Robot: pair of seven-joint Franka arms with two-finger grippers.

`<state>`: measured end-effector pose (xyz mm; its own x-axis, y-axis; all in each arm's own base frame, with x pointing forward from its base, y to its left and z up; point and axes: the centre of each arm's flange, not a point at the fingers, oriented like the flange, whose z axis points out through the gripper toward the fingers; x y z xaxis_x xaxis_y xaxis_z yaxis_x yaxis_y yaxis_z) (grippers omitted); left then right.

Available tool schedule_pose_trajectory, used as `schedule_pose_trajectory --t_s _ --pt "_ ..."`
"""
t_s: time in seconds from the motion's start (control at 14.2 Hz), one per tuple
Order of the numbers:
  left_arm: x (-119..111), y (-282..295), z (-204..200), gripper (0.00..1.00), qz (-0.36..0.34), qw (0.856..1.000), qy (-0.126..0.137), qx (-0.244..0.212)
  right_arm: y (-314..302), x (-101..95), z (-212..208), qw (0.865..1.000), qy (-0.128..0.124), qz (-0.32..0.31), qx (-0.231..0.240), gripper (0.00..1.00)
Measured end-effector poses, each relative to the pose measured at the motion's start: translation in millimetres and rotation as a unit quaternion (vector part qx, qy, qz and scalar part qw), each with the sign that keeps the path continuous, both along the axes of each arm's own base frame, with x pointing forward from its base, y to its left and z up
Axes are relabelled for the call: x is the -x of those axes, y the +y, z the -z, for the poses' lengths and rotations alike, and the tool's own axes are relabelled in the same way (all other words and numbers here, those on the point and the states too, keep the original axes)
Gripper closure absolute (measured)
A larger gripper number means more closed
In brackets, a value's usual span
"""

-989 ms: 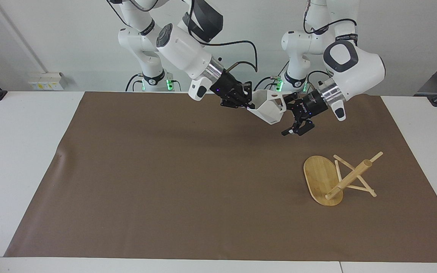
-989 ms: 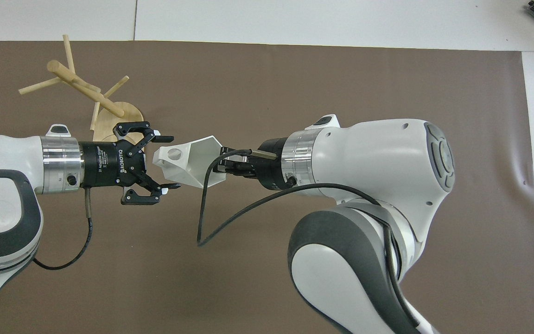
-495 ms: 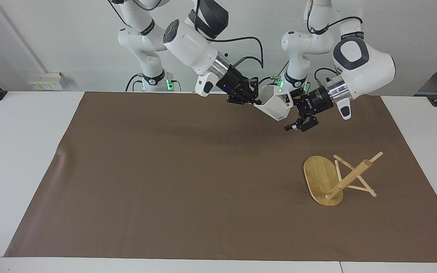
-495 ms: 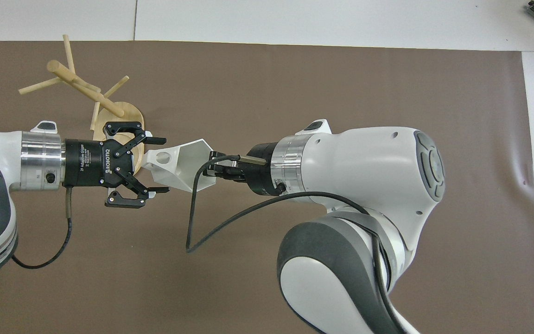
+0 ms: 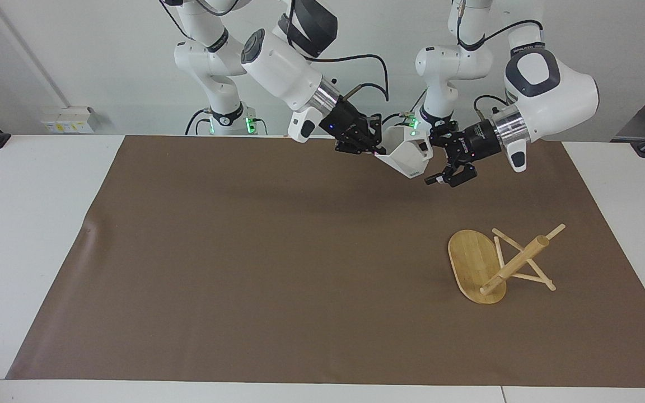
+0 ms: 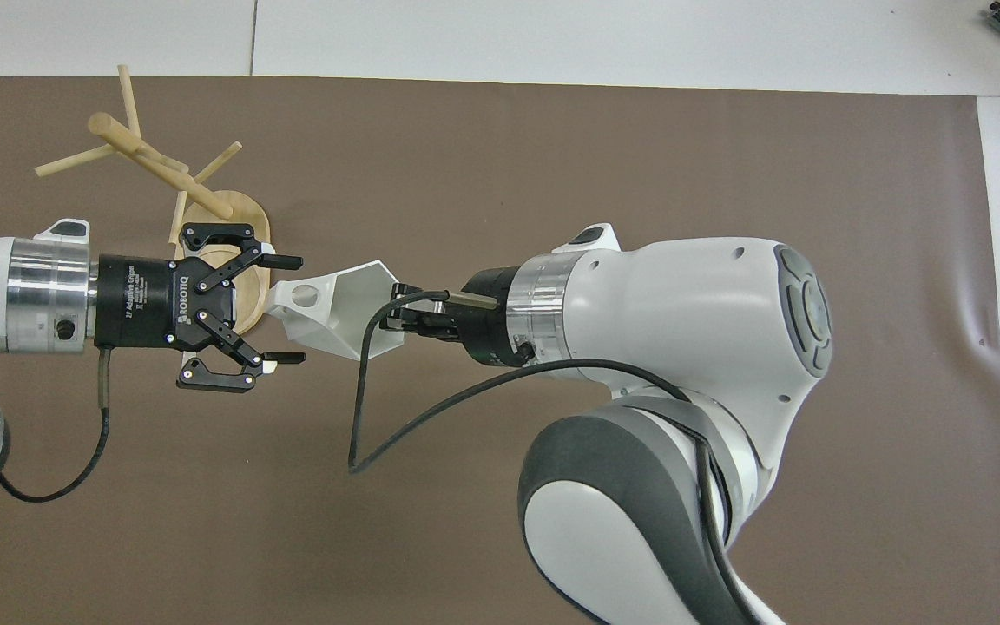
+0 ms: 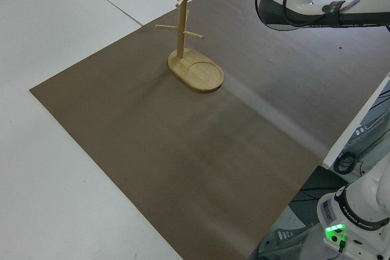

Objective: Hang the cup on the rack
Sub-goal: 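Close the left gripper on the cup held by the right gripper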

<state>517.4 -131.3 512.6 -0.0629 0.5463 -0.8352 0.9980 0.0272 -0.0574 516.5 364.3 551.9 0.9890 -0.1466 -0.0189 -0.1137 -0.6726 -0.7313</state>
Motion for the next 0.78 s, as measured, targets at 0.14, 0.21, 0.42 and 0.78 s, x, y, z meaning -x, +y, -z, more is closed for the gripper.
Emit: schedule_pose_trajectory --t_s 0.14,0.21,0.42,0.78 --pt "0.5 -3.8 -1.3 0.0 0.003 1.0 -0.001 0.002 0.0 0.0 0.1 1.0 0.0 0.0 0.0 0.96" --pt "0.7 -5.2 -1.6 0.0 0.004 1.0 -0.001 0.002 0.0 -0.1 0.1 1.0 0.0 0.0 0.0 0.96" --pt "1.9 -9.6 -1.6 0.0 0.008 1.0 -0.002 0.002 0.0 -0.1 0.1 1.0 0.0 0.0 0.0 0.96" --pt "2.5 -10.1 -2.3 0.29 0.019 1.0 -0.015 0.002 -2.2 -1.8 0.1 1.0 -0.001 0.003 0.0 0.96"
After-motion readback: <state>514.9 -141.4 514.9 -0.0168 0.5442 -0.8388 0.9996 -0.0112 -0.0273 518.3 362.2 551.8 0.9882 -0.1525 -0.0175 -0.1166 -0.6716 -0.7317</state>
